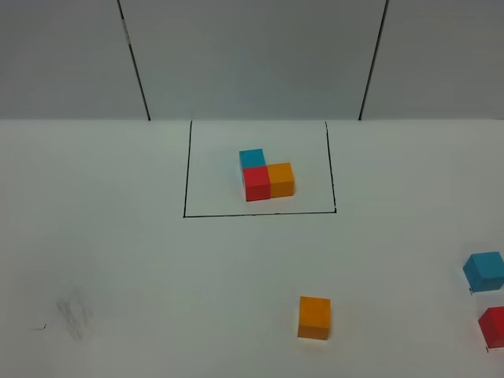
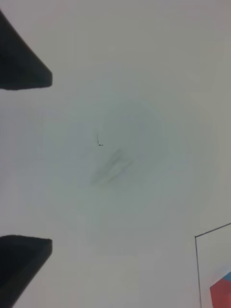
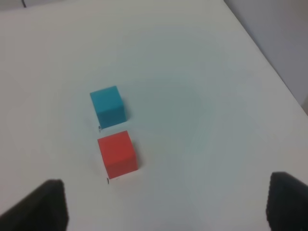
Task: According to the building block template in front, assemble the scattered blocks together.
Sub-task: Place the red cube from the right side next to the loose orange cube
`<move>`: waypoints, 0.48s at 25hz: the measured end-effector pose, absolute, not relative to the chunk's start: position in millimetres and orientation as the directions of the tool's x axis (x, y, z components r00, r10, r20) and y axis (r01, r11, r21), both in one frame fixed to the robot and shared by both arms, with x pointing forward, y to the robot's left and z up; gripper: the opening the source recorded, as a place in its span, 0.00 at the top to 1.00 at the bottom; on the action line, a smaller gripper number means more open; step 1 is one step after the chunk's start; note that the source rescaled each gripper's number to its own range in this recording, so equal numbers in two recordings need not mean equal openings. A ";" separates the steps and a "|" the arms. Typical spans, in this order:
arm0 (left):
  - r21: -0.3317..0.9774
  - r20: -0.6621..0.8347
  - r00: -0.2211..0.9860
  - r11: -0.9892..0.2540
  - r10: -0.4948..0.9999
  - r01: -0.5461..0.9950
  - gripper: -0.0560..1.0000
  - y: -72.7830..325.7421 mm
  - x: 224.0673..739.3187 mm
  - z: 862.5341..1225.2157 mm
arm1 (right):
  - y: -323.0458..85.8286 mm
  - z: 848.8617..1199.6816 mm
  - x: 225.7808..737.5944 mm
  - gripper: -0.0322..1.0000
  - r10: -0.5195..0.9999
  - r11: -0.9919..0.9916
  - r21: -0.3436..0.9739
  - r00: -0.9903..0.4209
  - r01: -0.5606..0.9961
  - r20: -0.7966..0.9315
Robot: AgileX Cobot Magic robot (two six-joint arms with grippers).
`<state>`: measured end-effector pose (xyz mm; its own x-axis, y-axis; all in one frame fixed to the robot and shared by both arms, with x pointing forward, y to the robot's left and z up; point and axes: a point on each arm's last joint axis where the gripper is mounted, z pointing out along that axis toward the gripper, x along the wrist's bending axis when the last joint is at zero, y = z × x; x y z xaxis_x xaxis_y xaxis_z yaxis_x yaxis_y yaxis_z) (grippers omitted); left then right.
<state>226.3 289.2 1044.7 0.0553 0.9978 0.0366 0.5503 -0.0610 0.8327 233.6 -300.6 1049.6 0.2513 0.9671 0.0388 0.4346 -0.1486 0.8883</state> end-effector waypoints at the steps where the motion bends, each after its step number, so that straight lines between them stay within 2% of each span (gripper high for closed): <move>1: 0.833 0.037 0.077 -0.073 0.996 0.549 0.44 289.5 226.1 1044.7 | -300.6 1049.6 233.6 0.23 0.967 -0.149 0.888 0.251 0.435 0.039; 6: 0.833 0.033 0.221 -0.149 0.975 0.533 0.44 291.4 224.7 1044.7 | -300.6 1049.6 233.6 0.23 0.967 -0.149 0.888 0.251 0.435 0.039; 12: 0.834 -0.001 0.221 -0.121 0.975 0.539 0.44 291.8 224.5 1044.7 | -300.6 1049.6 233.6 0.23 0.967 -0.149 0.888 0.251 0.435 0.039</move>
<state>224.5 291.8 1044.7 0.2214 0.9752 -0.0012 0.5390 -0.1214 0.8335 233.6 -300.6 1049.6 0.2513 0.9671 0.0388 0.4346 -0.1486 0.8883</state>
